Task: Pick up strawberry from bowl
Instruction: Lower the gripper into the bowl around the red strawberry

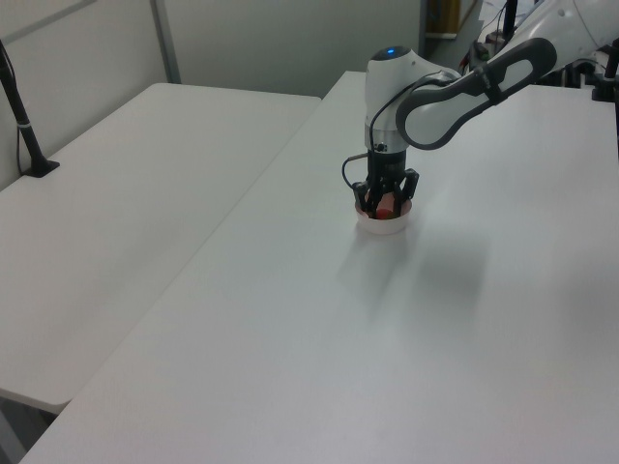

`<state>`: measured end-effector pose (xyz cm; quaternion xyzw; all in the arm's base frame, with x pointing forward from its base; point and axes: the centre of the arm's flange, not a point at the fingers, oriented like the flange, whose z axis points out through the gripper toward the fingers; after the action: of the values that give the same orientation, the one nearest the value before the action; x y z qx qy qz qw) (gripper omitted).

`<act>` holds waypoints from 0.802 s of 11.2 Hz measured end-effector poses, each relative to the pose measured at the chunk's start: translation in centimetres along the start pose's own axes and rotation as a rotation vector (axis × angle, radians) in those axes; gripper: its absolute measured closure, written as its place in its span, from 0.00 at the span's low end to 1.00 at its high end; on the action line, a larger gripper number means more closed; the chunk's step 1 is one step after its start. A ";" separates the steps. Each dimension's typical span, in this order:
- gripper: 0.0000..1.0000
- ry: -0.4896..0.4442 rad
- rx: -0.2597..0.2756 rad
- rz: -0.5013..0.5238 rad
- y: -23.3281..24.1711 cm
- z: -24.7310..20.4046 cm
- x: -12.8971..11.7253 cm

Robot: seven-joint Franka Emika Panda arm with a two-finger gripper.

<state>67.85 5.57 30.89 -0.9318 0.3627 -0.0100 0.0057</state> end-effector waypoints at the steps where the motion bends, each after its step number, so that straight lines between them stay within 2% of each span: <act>1: 0.43 0.005 0.005 0.002 0.2 -0.4 0.3; 5: 0.45 0.014 0.011 -0.016 0.5 -2.8 0.5; 7: 0.40 0.014 0.011 -0.022 0.4 -3.0 0.3; 8: 0.32 0.008 0.005 -0.024 0.3 -2.6 0.1; 9: 0.30 -0.002 -0.004 -0.026 0.4 -1.8 -0.1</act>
<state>67.49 5.32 32.72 -0.9365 0.3505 -0.0085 0.0040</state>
